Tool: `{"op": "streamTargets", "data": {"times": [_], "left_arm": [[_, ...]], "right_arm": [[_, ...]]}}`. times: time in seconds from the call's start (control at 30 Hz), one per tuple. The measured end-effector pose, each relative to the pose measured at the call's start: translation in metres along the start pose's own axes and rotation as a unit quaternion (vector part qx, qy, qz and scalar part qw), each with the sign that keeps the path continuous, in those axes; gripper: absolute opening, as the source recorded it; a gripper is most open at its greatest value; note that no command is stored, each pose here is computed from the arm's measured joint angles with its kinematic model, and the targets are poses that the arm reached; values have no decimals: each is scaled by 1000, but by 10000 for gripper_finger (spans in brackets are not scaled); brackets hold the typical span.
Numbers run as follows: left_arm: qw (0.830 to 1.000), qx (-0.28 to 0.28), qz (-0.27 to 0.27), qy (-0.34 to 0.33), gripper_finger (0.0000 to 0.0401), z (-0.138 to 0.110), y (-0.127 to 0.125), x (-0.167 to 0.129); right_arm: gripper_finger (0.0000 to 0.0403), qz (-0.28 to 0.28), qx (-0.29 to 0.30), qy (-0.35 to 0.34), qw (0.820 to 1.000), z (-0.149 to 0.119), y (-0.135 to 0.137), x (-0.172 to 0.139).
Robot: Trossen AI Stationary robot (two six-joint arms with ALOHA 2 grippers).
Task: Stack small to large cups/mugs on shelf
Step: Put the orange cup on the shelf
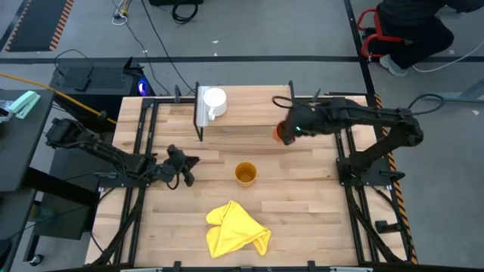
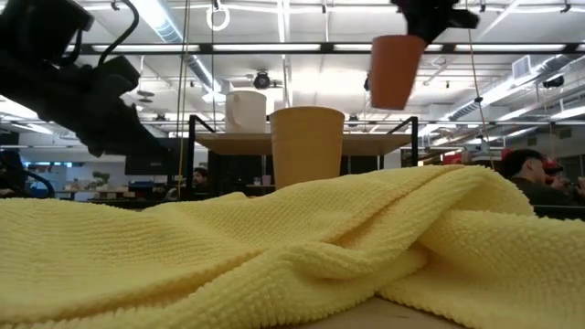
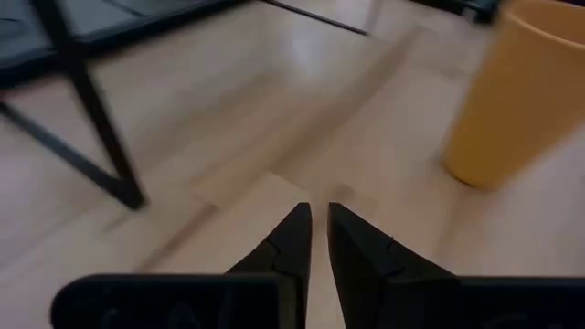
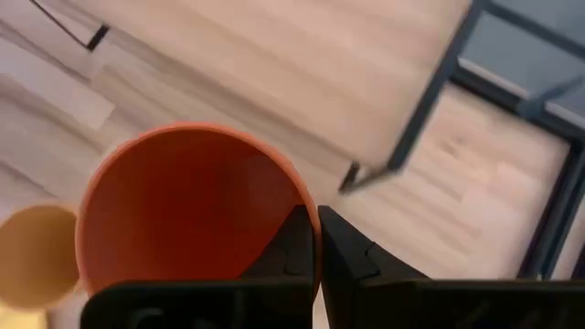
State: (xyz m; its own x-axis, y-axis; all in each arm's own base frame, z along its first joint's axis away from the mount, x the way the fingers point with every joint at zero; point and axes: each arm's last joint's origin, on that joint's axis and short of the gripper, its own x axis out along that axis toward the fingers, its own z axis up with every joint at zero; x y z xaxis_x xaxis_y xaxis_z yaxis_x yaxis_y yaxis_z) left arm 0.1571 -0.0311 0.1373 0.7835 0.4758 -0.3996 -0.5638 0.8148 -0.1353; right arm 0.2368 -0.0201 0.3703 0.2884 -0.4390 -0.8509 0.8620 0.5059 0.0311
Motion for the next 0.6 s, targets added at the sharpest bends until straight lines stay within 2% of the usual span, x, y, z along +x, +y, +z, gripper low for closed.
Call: {"op": "streamTargets", "data": {"times": [0.3, 0.6], "left_arm": [[992, 5, 128, -4, 28, 3, 25, 12], [979, -33, 202, -25, 9, 18, 51, 15]], "right_arm": [[5, 9, -45, -27, 999, 59, 28, 1], [5, 13, -65, -37, 997, 95, 42, 13]]}}
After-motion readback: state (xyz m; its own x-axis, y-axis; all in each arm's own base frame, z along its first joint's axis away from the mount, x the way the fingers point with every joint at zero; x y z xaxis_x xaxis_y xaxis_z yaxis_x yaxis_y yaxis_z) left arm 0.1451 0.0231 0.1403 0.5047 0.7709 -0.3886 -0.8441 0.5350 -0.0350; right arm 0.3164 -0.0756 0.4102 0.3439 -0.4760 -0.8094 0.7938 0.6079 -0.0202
